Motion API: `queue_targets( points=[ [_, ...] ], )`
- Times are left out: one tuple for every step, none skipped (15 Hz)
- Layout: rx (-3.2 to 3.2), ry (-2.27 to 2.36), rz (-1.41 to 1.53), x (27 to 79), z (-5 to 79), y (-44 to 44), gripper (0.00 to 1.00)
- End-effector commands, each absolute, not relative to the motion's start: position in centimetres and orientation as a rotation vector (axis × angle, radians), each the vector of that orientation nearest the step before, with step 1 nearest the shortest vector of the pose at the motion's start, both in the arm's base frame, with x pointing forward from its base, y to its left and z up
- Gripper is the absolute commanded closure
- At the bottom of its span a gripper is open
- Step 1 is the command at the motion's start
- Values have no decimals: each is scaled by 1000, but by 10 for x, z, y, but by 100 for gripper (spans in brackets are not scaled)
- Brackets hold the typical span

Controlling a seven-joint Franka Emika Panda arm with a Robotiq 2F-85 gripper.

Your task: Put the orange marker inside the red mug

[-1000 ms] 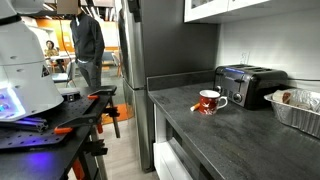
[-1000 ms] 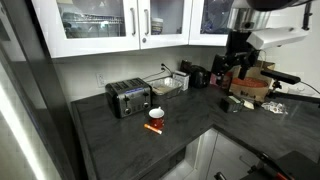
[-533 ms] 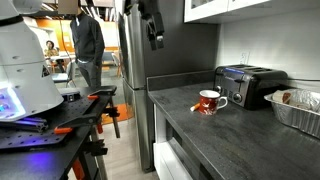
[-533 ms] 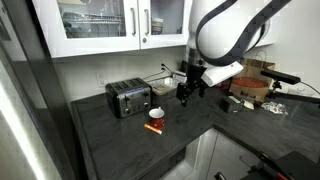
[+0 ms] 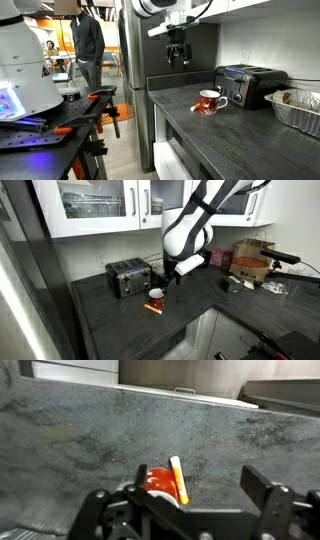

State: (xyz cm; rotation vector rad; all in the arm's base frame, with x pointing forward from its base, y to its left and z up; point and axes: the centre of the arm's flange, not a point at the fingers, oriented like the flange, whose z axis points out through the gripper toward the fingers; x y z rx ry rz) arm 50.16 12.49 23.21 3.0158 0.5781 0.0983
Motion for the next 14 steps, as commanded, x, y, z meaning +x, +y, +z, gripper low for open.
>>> queue_targets(
  points=[
    [3016, 665, 65, 538, 202, 141, 0],
    [3020, 667, 60, 542, 194, 146, 0],
    [3031, 677, 50, 545, 183, 151, 0],
    [3026, 688, 34, 548, 172, 157, 0],
    [3038, 695, 15, 550, 164, 163, 0],
    [3058, 689, -15, 551, 155, 168, 0],
    [3043, 666, 4, 538, 163, 163, 0],
    [3051, 665, -9, 540, 155, 167, 0],
    [3054, 666, -12, 542, 151, 169, 0],
    [3054, 665, -9, 544, 151, 169, 0],
    [3055, 663, -4, 545, 152, 169, 0],
    [3055, 662, -2, 546, 152, 168, 0],
    [3055, 661, -2, 546, 152, 168, 0],
    [3055, 662, -2, 546, 152, 169, 0]
  ],
)
